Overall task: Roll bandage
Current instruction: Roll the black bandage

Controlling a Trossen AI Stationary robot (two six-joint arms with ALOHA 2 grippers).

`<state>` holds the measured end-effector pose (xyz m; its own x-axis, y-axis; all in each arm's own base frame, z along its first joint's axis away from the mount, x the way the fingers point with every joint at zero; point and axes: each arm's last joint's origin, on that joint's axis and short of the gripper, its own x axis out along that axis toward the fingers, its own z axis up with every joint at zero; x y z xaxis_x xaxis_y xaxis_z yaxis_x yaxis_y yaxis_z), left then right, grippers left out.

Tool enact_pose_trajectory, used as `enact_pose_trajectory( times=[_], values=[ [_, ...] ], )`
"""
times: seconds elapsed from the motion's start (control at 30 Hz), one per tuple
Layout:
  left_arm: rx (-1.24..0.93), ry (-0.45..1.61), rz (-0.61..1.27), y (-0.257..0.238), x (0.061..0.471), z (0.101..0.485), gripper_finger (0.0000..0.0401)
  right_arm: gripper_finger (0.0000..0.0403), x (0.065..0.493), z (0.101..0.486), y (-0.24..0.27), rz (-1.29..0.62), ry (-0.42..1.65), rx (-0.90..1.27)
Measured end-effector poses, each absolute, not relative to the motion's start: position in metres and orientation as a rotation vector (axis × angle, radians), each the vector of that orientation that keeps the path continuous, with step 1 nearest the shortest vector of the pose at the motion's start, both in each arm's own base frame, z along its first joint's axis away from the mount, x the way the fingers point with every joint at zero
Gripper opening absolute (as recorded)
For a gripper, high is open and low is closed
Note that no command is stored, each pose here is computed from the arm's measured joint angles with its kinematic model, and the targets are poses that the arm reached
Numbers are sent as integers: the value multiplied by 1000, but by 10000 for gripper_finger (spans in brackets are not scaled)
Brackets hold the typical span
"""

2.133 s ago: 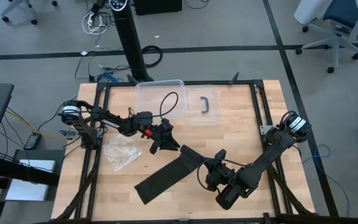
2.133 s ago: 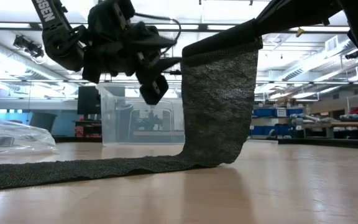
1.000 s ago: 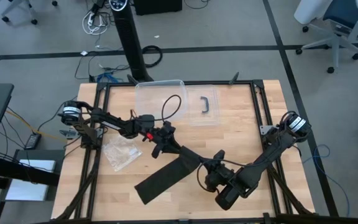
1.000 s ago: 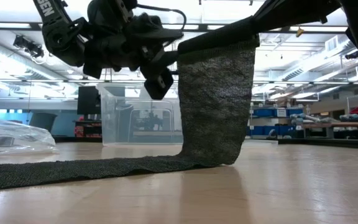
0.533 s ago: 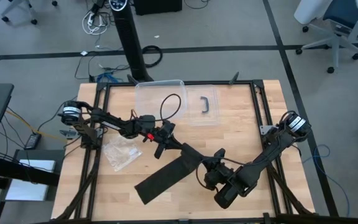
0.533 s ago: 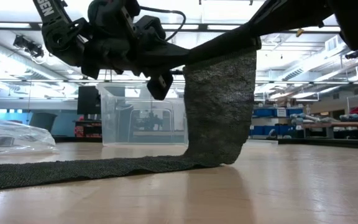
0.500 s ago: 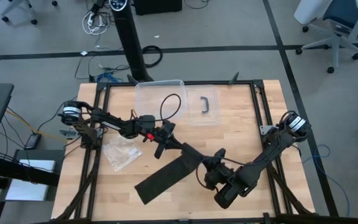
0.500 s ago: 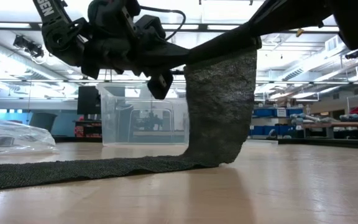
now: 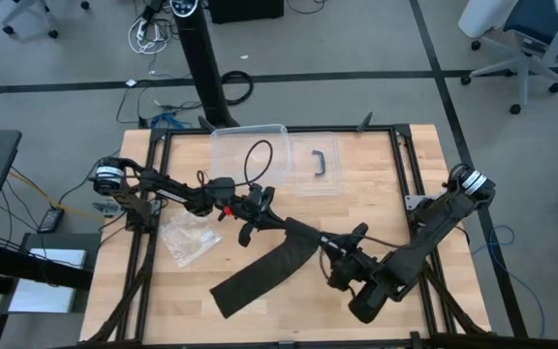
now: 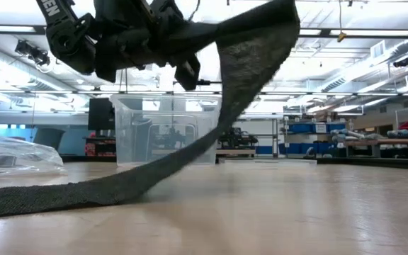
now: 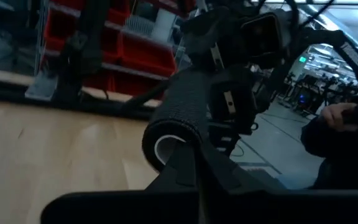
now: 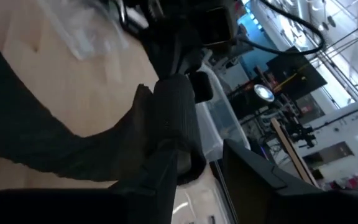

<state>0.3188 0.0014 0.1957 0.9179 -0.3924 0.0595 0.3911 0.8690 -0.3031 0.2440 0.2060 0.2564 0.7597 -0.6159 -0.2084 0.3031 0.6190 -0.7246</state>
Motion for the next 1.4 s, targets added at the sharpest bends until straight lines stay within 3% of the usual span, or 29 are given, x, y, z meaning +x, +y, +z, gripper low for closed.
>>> enact_pose_trajectory(
  times=[0.3,0.73,0.97,1.2,1.4],
  values=[
    [-186,-132,-423,2,301,239,0,130,223,276,211,-495,425,-692],
    [19,-128,-290,6,281,310,0,131,240,256,218,-383,538,-779],
    [109,-126,-262,7,285,344,0,135,248,247,209,-417,530,-473],
    [153,-103,-246,8,286,361,0,141,227,192,196,-460,566,-272],
    [172,-104,-207,9,287,362,0,150,220,150,188,-365,528,-73]
  ],
)
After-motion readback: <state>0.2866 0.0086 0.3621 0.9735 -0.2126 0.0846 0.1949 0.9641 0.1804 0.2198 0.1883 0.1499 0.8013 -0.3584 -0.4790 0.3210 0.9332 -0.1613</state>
